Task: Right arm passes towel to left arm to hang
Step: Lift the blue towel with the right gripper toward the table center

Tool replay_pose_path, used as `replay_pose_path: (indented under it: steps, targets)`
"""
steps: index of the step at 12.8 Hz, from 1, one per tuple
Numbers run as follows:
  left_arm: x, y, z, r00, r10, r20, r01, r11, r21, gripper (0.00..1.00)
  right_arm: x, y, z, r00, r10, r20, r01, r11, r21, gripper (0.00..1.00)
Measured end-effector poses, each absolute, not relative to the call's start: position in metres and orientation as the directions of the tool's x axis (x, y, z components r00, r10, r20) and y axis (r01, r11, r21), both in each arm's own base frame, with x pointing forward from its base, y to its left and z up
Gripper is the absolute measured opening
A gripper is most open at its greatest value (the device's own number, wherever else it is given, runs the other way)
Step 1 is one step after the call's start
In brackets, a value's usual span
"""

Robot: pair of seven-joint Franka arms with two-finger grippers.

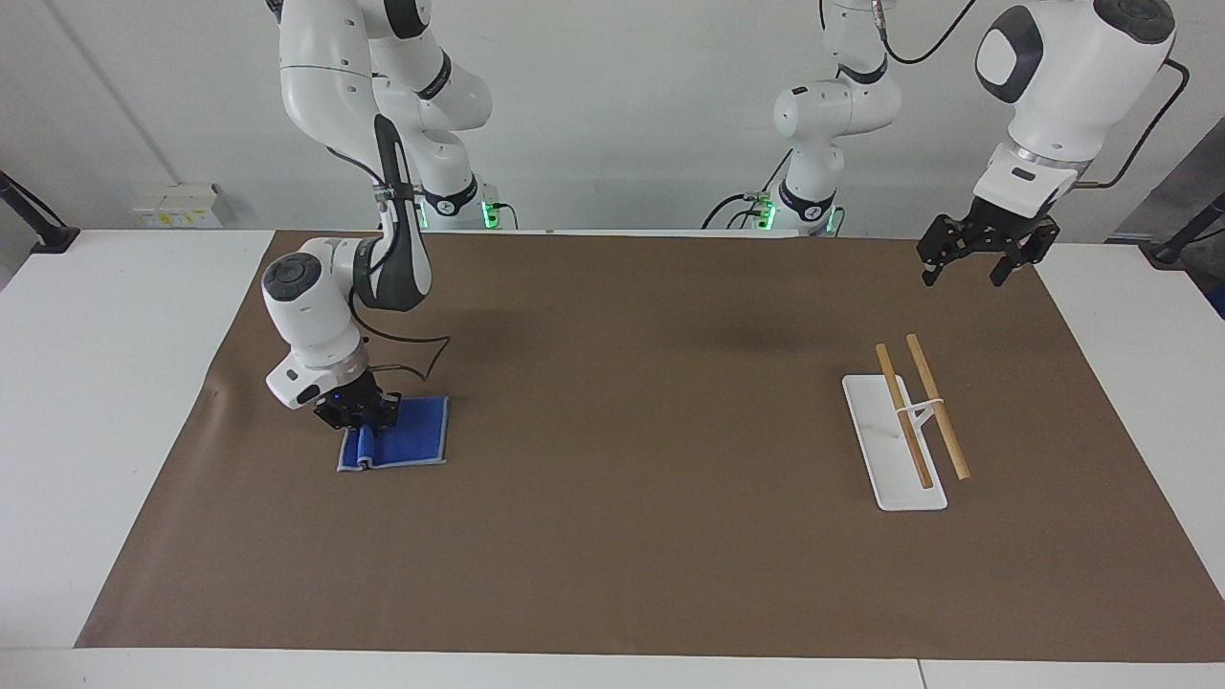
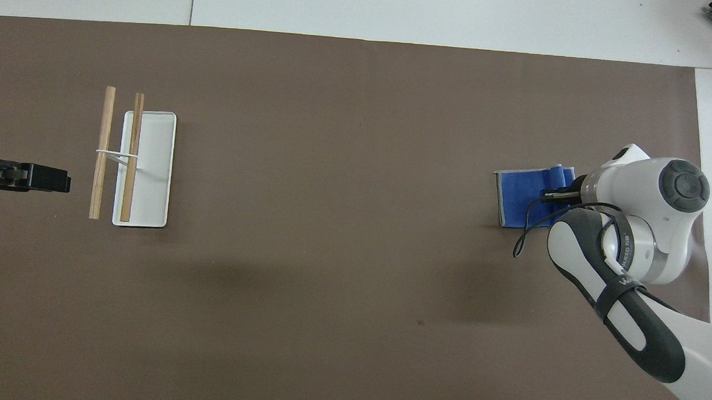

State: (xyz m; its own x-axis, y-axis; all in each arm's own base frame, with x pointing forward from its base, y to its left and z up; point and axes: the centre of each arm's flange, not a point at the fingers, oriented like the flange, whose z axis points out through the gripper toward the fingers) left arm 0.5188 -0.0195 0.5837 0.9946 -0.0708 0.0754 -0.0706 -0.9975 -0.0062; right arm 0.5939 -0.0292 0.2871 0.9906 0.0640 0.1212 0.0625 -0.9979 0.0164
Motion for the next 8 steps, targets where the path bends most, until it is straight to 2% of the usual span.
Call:
replay_pose_path:
  steps: [4,8]
  targets:
    - [0.519,-0.019,0.584,0.995,-0.071,0.075,-0.071,-0.997,-0.006,1.0,0.601,0.005,0.326,0.976,0.092,0.197,0.094,-0.996,-0.001,0.12]
    - [0.519,-0.019,0.584,0.995,-0.071,0.075,-0.071,-0.997,-0.006,1.0,0.597,0.083,0.382,0.969,0.022,0.246,0.04,-0.997,-0.068,0.12]
